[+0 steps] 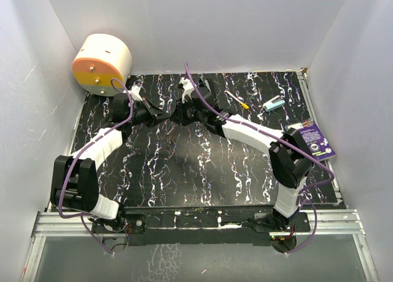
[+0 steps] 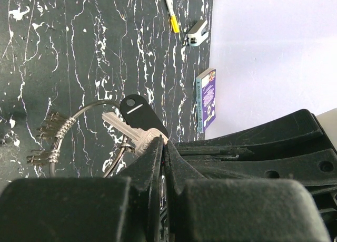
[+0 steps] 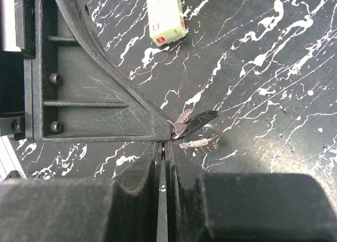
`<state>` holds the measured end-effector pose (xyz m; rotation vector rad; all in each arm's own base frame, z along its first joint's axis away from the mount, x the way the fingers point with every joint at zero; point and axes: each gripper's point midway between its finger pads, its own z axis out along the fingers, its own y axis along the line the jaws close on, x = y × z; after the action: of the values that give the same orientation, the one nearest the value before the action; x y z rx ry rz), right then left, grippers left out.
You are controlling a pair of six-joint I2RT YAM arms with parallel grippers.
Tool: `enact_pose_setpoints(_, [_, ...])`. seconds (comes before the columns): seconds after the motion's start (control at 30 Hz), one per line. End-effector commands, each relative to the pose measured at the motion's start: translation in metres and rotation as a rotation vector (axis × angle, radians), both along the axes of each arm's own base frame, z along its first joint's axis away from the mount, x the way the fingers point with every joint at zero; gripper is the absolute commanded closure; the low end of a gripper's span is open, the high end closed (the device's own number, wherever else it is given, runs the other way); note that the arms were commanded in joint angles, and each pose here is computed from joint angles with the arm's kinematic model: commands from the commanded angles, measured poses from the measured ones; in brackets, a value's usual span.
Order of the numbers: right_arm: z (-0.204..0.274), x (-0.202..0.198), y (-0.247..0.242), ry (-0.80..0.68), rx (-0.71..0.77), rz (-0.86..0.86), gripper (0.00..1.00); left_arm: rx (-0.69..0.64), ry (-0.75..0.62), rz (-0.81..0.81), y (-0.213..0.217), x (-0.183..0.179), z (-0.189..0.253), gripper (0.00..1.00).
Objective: Put the keys on the keyring
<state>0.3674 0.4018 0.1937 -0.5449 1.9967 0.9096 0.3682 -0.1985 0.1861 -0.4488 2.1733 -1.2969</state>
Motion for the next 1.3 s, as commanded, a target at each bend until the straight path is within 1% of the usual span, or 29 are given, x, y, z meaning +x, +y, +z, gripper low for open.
enact_pose_setpoints(0.0, [0.052, 0.002, 0.014, -0.124, 0.104, 0.013, 0.92, -0.075, -0.028, -0.113, -0.016, -0.022, 0.022, 1.00])
enact_pose_setpoints(0.23, [0.049, -0.002, 0.002, -0.123, 0.066, 0.005, 0.92, -0.114, -0.014, -0.106, -0.016, -0.022, 0.027, 1.00])
enact_pose_setpoints(0.47, [0.038, 0.003, 0.019, -0.110, 0.087, 0.049, 0.92, -0.196, 0.038, -0.120, -0.021, -0.027, 0.037, 1.00])
enact_pose_setpoints(0.7, [0.016, 0.008, 0.029, -0.077, 0.059, 0.074, 0.92, -0.252, 0.089, -0.119, -0.022, -0.030, 0.041, 1.00])
enact_pose_setpoints(0.83, [0.010, 0.008, 0.026, -0.073, 0.046, 0.071, 0.91, -0.264, 0.102, -0.111, -0.021, -0.030, 0.040, 1.00])
enact_pose_setpoints(1.0, [0.021, 0.001, 0.006, -0.109, 0.032, 0.045, 0.88, -0.271, 0.116, -0.083, -0.014, -0.025, 0.037, 1.00])
enact_pose_setpoints(1.03, [0.025, -0.001, 0.003, -0.117, 0.033, 0.041, 0.85, -0.273, 0.114, -0.078, -0.012, -0.024, 0.037, 1.00])
enact_pose_setpoints(1.07, [0.027, -0.003, -0.002, -0.123, 0.032, 0.037, 0.25, -0.275, 0.115, -0.076, -0.011, -0.024, 0.038, 1.00])
enact_pose_setpoints(1.1, [0.024, -0.004, -0.005, -0.121, 0.024, 0.033, 0.04, -0.279, 0.119, -0.072, -0.010, -0.023, 0.038, 1.00])
enact_pose_setpoints(1.13, [0.034, -0.007, -0.010, -0.138, 0.037, 0.025, 0.01, -0.283, 0.117, -0.068, -0.009, -0.023, 0.039, 1.00])
enact_pose_setpoints(1.27, [0.046, -0.014, -0.024, -0.166, 0.060, -0.007, 0.01, -0.287, 0.119, -0.054, -0.005, -0.020, 0.039, 1.00])
